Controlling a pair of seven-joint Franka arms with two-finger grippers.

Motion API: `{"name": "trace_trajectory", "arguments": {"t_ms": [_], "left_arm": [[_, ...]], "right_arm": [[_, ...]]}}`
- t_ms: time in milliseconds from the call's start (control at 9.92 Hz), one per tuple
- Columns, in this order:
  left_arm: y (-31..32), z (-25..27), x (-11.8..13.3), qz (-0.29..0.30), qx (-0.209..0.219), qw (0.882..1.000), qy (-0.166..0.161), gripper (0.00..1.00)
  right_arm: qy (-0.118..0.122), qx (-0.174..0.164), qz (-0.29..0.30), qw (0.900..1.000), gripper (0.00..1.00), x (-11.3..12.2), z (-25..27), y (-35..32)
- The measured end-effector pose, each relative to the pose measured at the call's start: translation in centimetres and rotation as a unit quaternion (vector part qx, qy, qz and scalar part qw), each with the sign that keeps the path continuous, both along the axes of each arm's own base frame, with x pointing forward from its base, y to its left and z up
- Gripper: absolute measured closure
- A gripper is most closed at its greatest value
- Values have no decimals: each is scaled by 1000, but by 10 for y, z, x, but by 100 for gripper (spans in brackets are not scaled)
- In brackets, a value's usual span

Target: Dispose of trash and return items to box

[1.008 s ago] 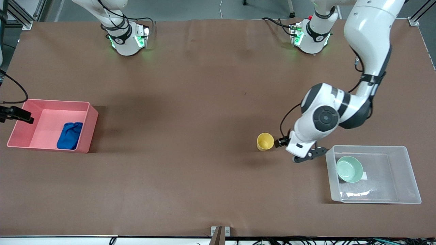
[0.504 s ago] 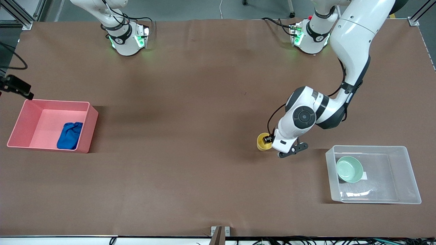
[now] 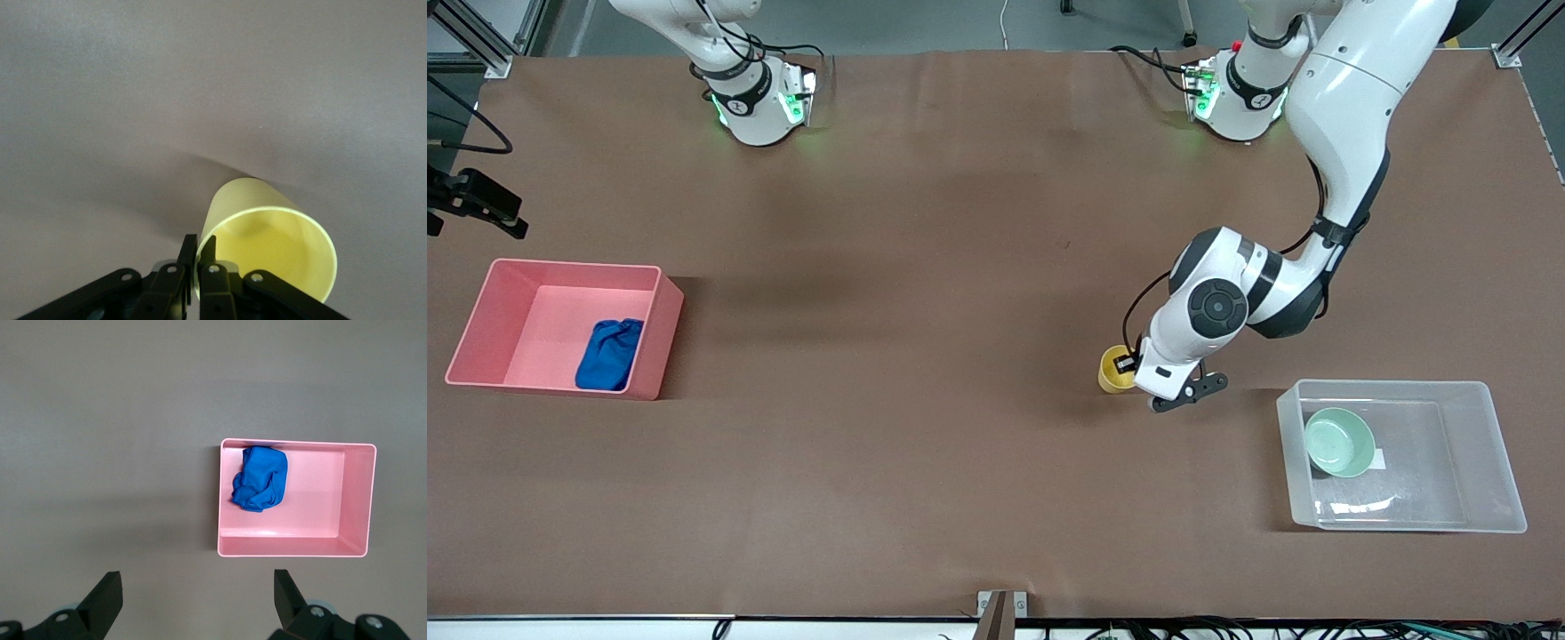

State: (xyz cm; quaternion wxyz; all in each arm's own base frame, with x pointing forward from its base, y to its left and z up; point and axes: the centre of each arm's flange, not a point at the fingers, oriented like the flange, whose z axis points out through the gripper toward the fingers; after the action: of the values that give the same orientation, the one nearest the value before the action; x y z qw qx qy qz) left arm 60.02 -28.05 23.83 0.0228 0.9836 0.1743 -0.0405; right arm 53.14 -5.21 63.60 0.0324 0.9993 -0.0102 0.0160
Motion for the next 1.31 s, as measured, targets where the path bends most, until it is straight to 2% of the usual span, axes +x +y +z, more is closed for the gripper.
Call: {"name": "trace_trajectory", "arguments": {"t_ms": [101,302,605,907,1109,1310], "left_arm": [[0,4,3,1,-2,1000,-5,97],[5,26,15,6,-7,1000,-26,97],[46,100,51,-16,-3,997,-74,97],[152,149,94,-83,10,991,-103,97],[215,154,107,-133,21,984,-112,97],[260,141,112,-200,72,972,-102,97]], "right_arm": [[0,0,3,1000,0,0,0,3],[-3,0,12,1000,0,2,2,14],[-9,0,16,1000,0,3,6,19],[-8,0,16,1000,0,3,4,19],[-8,0,16,1000,0,3,4,19],[-7,0,15,1000,0,4,4,18]]}}
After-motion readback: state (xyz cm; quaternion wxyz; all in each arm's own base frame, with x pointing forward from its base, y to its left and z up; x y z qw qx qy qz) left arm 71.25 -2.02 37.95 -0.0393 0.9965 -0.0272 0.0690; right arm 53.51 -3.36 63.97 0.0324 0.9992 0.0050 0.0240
